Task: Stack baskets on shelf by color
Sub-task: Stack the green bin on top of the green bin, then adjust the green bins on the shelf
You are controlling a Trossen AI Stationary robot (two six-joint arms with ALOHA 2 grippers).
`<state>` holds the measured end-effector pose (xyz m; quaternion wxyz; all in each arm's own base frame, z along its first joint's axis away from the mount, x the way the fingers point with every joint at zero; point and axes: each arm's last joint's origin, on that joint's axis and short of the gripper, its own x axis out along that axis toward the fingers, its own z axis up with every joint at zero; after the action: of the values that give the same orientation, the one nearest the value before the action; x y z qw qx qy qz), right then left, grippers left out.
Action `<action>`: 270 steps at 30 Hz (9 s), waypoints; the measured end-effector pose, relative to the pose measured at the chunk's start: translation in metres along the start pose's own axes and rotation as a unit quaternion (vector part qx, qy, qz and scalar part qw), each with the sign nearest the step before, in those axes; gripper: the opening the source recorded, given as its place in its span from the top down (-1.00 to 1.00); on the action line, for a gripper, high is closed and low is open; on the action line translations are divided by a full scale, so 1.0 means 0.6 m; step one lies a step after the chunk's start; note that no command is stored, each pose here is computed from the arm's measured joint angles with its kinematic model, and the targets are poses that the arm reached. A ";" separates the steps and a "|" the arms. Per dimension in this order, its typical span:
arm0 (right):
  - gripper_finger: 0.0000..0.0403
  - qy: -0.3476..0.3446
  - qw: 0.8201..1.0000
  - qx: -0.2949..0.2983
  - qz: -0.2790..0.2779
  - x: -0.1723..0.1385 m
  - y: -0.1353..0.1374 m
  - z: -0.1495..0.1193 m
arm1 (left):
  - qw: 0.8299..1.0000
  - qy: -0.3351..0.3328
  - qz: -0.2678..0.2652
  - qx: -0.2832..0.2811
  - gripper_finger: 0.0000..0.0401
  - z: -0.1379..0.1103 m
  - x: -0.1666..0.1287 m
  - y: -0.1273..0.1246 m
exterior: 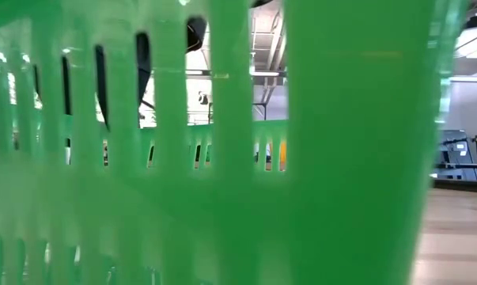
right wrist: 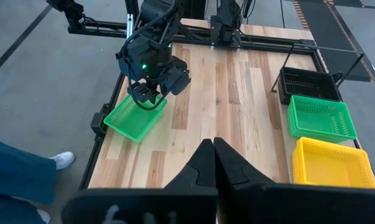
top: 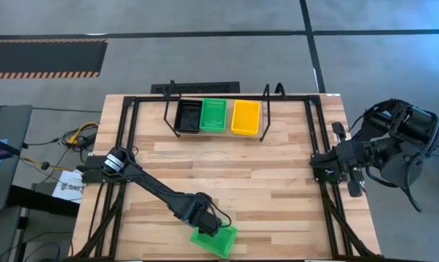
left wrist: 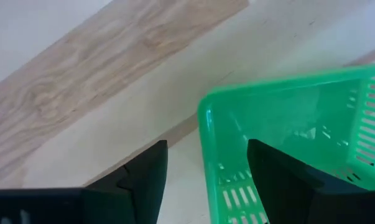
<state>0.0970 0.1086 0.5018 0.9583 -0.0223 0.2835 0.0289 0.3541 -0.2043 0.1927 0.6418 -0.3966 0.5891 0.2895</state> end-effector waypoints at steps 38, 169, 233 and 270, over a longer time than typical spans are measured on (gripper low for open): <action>1.00 -0.008 1.000 0.001 -0.012 0.000 -0.001 0.001 | 0.975 -0.090 0.090 0.184 1.00 0.130 -0.182 0.002; 1.00 -0.009 0.942 0.145 -0.302 0.219 0.025 0.044 | 0.810 -0.085 0.073 0.575 1.00 0.684 -0.216 0.350; 1.00 0.028 0.960 0.001 -0.279 0.151 -0.025 0.047 | 0.865 -0.246 0.109 0.423 1.00 0.330 -0.453 0.188; 0.99 0.101 0.956 0.101 -0.257 0.353 -0.058 0.079 | 0.930 -0.334 -0.038 0.151 1.00 -0.032 -0.281 0.405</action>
<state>0.3025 0.0861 0.4271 0.8970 0.0002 0.3651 -0.2492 0.1168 -0.0789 0.3183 0.8644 -0.1975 0.3620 0.2876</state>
